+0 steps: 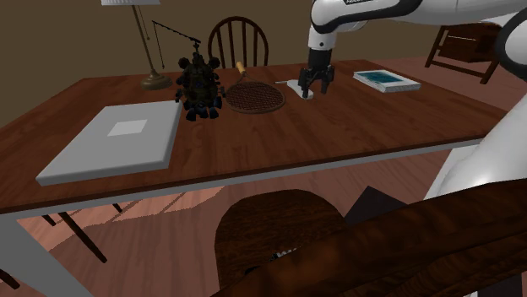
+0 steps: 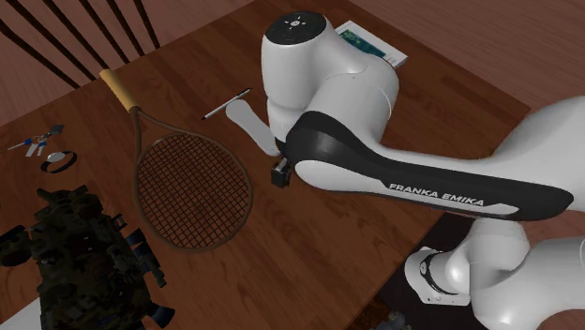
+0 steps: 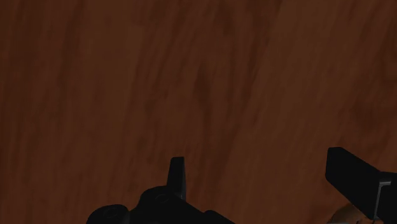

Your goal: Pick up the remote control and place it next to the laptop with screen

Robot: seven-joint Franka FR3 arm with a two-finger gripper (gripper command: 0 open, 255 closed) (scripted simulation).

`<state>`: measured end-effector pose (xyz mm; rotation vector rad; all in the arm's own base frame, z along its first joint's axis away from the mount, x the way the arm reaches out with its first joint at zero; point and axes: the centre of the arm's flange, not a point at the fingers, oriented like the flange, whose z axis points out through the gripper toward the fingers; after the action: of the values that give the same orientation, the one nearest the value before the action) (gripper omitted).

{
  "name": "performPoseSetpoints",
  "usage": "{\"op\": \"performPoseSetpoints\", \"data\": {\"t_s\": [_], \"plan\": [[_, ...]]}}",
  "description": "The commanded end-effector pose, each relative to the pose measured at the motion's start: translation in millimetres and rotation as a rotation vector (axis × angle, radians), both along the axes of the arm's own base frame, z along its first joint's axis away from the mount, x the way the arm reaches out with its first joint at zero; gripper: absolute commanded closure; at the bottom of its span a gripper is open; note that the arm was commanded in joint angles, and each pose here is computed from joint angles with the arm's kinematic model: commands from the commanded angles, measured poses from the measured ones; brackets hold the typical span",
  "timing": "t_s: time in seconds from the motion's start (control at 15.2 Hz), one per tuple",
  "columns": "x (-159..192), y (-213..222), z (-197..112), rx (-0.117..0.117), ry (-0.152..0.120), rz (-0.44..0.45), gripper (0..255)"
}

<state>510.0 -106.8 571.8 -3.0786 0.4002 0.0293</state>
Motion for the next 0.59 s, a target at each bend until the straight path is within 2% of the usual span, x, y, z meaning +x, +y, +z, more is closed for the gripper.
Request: {"op": "performPoseSetpoints", "data": {"t_s": [0.0,0.53], "plan": [[23.7,-14.9,0.1,-0.005,-0.002,-0.031,0],[104.4,-78.2,8.7,-0.021,-0.008,-0.155,0]]}}
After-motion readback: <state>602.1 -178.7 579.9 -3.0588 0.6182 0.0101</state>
